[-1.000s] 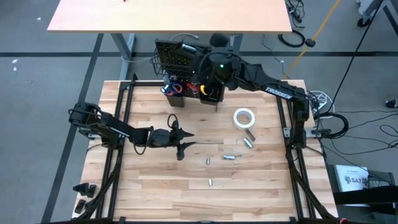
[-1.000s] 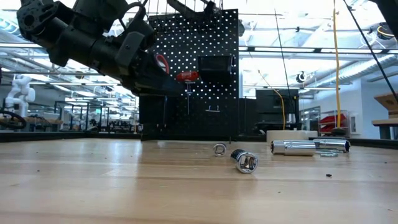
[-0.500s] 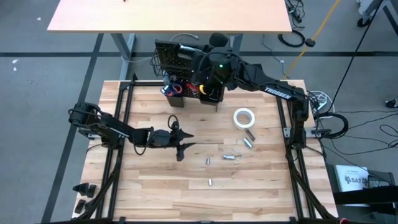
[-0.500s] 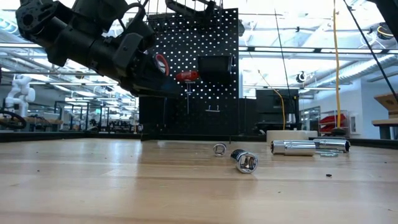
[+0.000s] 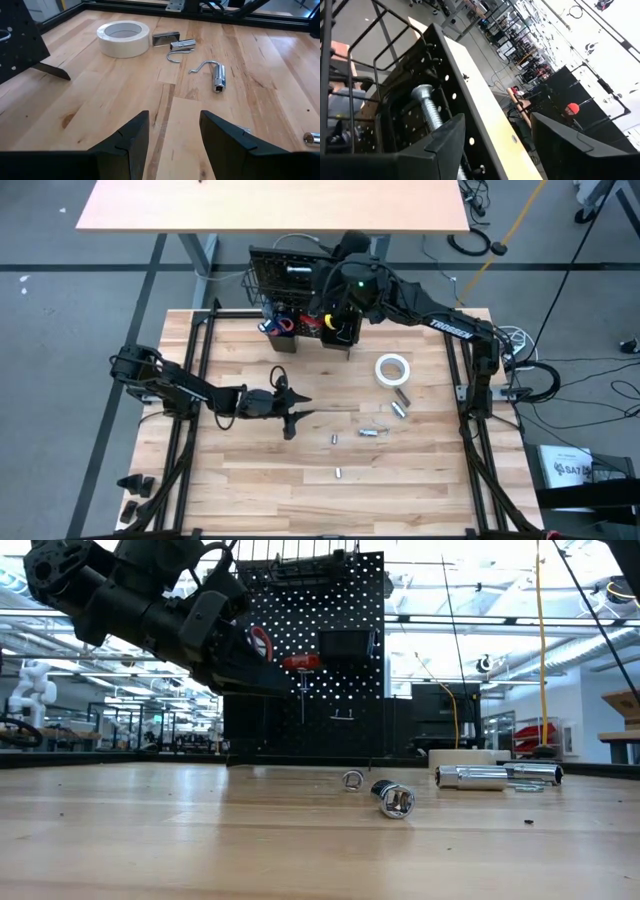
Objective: Hang tools onto peg board
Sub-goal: Put the black clamp into the black wire basket on the peg board
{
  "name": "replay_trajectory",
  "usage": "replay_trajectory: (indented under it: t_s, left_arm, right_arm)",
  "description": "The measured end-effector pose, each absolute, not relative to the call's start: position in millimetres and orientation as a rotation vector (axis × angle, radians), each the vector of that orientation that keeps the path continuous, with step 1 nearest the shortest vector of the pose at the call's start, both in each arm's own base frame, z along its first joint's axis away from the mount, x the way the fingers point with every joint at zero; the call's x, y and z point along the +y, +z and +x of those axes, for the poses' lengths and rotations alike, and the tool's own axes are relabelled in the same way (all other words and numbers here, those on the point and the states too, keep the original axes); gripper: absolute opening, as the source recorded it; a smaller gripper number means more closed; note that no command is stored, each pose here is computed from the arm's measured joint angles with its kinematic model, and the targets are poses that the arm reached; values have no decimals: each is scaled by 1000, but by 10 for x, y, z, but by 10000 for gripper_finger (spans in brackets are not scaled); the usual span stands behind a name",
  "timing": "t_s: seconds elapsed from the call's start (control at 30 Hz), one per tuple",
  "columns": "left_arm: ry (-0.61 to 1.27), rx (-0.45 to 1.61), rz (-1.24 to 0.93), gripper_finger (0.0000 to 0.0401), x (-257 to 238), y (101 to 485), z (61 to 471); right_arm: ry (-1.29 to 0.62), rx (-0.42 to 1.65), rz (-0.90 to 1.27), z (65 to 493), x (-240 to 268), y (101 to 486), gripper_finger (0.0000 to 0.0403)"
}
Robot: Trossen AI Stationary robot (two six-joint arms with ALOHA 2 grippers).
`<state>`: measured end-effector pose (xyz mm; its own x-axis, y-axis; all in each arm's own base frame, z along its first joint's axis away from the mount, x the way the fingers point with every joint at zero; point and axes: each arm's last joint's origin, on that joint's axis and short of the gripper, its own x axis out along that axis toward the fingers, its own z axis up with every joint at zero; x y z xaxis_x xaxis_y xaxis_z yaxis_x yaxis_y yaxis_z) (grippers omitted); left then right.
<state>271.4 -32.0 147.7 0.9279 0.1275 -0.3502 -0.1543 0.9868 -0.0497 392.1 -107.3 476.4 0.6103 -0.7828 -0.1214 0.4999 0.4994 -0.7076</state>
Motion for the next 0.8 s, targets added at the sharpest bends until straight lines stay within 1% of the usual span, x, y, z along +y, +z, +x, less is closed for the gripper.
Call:
replay_trajectory:
  t_s: [0.47, 0.67, 0.8]
  left_arm:
    - [146, 356, -76, 176, -319, 1476, 2714]
    - [146, 359, -75, 176, -321, 1473, 2713]
    - [143, 382, -75, 176, -335, 1451, 2702]
  right_arm:
    - [-804, 419, -672, 3714, -1007, 4959, 213]
    - [-775, 328, -642, 3628, -927, 5093, 212]
    - [-735, 271, -592, 3481, -854, 5213, 212]
